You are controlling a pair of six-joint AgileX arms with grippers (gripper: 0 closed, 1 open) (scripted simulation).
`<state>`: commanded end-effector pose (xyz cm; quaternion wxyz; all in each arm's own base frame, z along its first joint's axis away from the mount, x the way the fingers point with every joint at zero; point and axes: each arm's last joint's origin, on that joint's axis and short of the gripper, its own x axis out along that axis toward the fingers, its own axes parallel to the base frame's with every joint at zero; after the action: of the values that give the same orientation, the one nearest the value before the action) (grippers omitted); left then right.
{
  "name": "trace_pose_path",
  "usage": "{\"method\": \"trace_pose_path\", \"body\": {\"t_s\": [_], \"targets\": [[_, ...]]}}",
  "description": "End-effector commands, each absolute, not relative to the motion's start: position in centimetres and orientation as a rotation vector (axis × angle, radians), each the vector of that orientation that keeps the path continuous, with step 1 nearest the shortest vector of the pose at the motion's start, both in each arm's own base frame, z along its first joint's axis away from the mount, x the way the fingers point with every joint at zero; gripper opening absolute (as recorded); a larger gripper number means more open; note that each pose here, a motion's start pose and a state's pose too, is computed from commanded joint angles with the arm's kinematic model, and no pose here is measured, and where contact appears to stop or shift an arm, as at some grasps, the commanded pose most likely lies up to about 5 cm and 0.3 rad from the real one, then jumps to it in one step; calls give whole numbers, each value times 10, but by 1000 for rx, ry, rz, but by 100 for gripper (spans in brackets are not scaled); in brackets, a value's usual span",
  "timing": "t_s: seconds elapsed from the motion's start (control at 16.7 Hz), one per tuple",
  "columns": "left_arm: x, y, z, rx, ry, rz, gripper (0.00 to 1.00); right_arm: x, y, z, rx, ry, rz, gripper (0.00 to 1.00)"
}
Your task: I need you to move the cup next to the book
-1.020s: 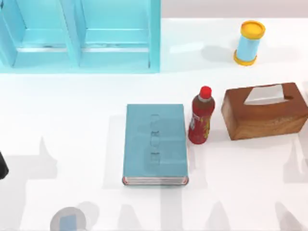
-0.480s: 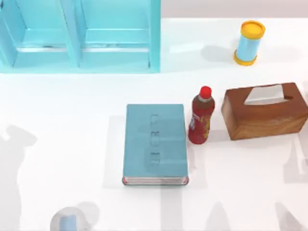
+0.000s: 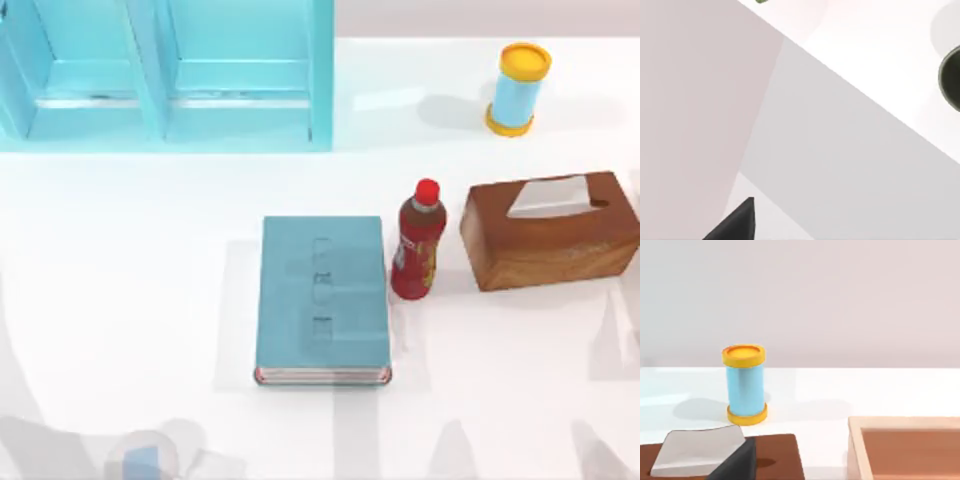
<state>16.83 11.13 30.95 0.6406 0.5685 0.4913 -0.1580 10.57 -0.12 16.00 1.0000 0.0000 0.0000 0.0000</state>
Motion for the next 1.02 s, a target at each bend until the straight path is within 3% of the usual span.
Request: {"method": "trace_pose_path", "body": {"t_s": [0.24, 0.54, 1.02], "targets": [[191, 150, 287, 1306, 1241, -748, 100, 106, -1, 160, 0, 0, 0, 100], [208, 185, 253, 1257, 1227, -1111, 100, 106, -1, 160, 0, 0, 0, 100], [212, 195, 238, 1225, 1199, -1222, 100, 106, -1, 160, 0, 0, 0, 100]]}}
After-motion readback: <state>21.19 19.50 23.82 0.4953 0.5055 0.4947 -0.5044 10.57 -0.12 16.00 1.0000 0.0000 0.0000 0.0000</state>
